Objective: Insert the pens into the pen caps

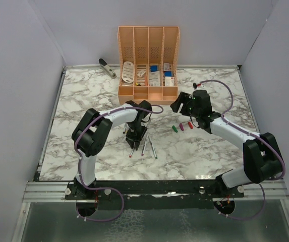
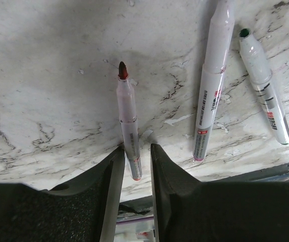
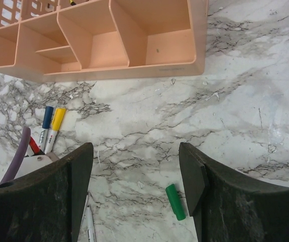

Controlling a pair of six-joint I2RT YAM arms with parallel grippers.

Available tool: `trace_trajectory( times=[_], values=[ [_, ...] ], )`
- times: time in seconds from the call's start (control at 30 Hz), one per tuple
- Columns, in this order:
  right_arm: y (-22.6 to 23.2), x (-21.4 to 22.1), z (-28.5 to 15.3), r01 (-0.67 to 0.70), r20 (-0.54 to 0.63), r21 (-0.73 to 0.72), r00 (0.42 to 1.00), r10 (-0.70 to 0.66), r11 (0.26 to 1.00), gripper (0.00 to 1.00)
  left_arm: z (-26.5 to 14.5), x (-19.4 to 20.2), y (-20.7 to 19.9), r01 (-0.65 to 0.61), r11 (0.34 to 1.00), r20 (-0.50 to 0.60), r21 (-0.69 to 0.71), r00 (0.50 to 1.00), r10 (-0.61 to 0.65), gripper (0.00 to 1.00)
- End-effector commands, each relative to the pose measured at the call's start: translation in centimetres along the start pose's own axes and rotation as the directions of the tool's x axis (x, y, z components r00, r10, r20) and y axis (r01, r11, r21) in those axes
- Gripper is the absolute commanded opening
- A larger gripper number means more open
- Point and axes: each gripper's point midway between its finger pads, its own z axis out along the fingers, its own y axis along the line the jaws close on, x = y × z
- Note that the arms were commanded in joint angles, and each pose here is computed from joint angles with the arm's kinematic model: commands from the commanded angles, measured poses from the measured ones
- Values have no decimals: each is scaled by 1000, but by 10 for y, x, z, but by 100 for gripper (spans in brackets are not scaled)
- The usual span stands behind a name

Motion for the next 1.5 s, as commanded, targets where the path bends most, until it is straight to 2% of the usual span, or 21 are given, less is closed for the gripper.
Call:
trace_trajectory(
  times=[0.0, 0.47, 0.6, 0.97, 1.17, 1.47],
  values=[
    [14, -18, 2, -4, 45, -48, 999, 6, 999, 68, 44, -67, 15, -27, 997, 215, -75, 976, 43, 32],
    [20, -20, 5, 6, 46, -77, 999, -2, 997, 68, 31, -93, 25, -16, 995, 283, -99, 958, 44, 32],
    [18, -21, 5, 5, 52, -67, 999, -2, 998, 68, 38, -78, 21, -17, 998, 245, -58, 969, 31, 32],
    [13, -19, 8, 7, 46, -44, 999, -5, 999, 68, 37, -39, 30, -28, 997, 154, -78, 987, 39, 32],
    [12, -21, 8, 8, 54, -32, 999, -6, 999, 69, 24, -17, 39, -65, 991, 96, -118, 992, 76, 32],
    [11, -19, 10, 8, 47, -28, 999, -7, 1000, 69, -1, -14, 32, -105, 990, 65, -95, 992, 111, 31]
  ],
)
